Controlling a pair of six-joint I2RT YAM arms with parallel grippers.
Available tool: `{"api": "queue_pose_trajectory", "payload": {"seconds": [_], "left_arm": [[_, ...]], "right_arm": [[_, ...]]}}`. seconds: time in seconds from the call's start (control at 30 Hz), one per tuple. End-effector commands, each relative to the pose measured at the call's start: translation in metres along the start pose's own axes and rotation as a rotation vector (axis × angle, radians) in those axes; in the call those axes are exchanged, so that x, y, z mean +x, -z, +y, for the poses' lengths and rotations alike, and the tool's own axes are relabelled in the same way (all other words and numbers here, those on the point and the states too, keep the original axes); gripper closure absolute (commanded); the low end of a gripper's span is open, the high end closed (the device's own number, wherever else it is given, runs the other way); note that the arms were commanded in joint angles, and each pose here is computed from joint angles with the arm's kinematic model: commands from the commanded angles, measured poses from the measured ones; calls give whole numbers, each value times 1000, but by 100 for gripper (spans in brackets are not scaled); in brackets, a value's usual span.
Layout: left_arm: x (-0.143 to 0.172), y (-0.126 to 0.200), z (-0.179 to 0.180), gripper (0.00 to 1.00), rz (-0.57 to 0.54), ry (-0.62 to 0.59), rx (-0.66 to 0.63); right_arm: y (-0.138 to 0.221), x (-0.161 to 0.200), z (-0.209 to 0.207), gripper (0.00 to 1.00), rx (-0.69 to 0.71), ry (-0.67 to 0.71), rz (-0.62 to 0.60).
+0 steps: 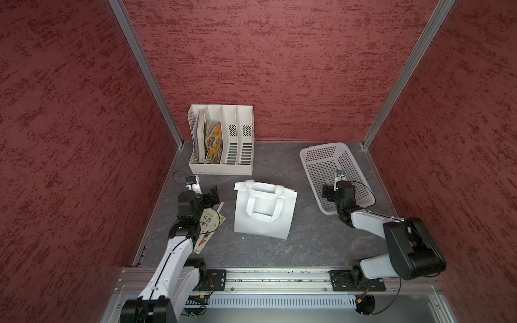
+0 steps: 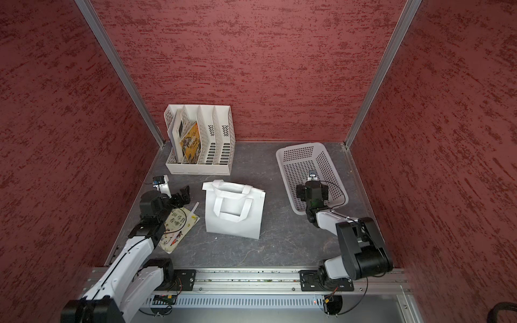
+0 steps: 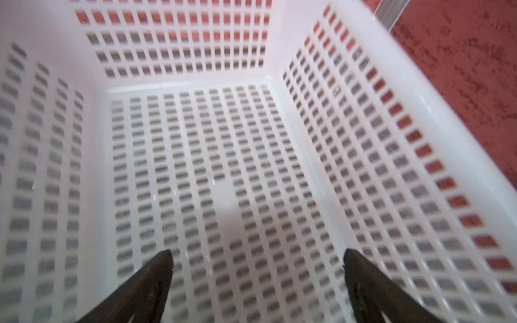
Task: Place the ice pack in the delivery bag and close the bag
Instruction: Seal the delivery bag at the center of the board, then reset both arms
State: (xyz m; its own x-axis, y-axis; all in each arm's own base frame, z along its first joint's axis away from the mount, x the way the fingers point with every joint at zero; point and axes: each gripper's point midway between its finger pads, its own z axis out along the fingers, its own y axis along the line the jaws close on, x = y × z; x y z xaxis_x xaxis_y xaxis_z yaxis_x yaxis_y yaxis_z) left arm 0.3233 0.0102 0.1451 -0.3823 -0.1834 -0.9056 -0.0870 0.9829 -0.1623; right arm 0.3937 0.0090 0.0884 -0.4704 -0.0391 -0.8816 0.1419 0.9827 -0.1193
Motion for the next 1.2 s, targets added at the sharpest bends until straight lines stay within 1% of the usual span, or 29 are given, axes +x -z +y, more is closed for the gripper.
{"api": "queue_pose_trajectory", "payload": {"seconds": [0.0, 0.07, 0.1, 0.13, 0.17, 0.2, 0.23, 0.27, 0.3, 0.4, 0.5, 0.57, 0.67, 0.73, 0.9, 1.17], "left_arm": [[-26, -16, -3, 0, -173, -86, 30], [-20, -35, -3, 0, -185, -89, 51], [-24, -44, -5, 0, -200, -90, 72], [-25, -55, -5, 0, -191, -73, 84], [-17, -68, -6, 0, -155, -77, 89], [-5, -77, -8, 0, -140, -90, 100], [-3, -82, -7, 0, -151, -95, 95], [-2, -83, -6, 0, -121, -88, 75], [-4, -82, -5, 0, -155, -94, 65], [-4, -83, -2, 0, -147, -94, 28], [-3, -83, -4, 0, -143, -98, 29], [-4, -83, -4, 0, -148, -98, 29], [-3, -83, -4, 0, -143, -98, 29], [-4, -83, -4, 0, -147, -98, 28], [-4, -83, -4, 0, -146, -98, 30], [-4, -83, -4, 0, -145, -98, 29]], "right_arm": [[-7, -43, -14, 1, -33, -83, -163], [-3, -40, -17, 1, -54, -100, -182], [-2, -38, -16, 1, -74, -106, -185], [-1, -39, -15, 1, -92, -108, -199], [0, -35, -14, 1, -109, -110, -206], [2, -35, -14, 1, -115, -111, -247], [2, -30, -14, 1, -116, -111, -236], [1, -29, -14, 1, -117, -110, -224], [1, -28, -14, 1, -116, -109, -225], [2, -29, -14, 1, -117, -108, -229], [4, -30, -14, 1, -118, -108, -239], [15, -35, -9, 1, -161, -93, -295], [39, -30, -2, 1, -223, -68, -404], [49, -25, -3, 1, -226, -67, -444], [42, -21, -29, 1, -83, -153, -416], [39, -22, -31, 1, -70, -163, -406]]}}
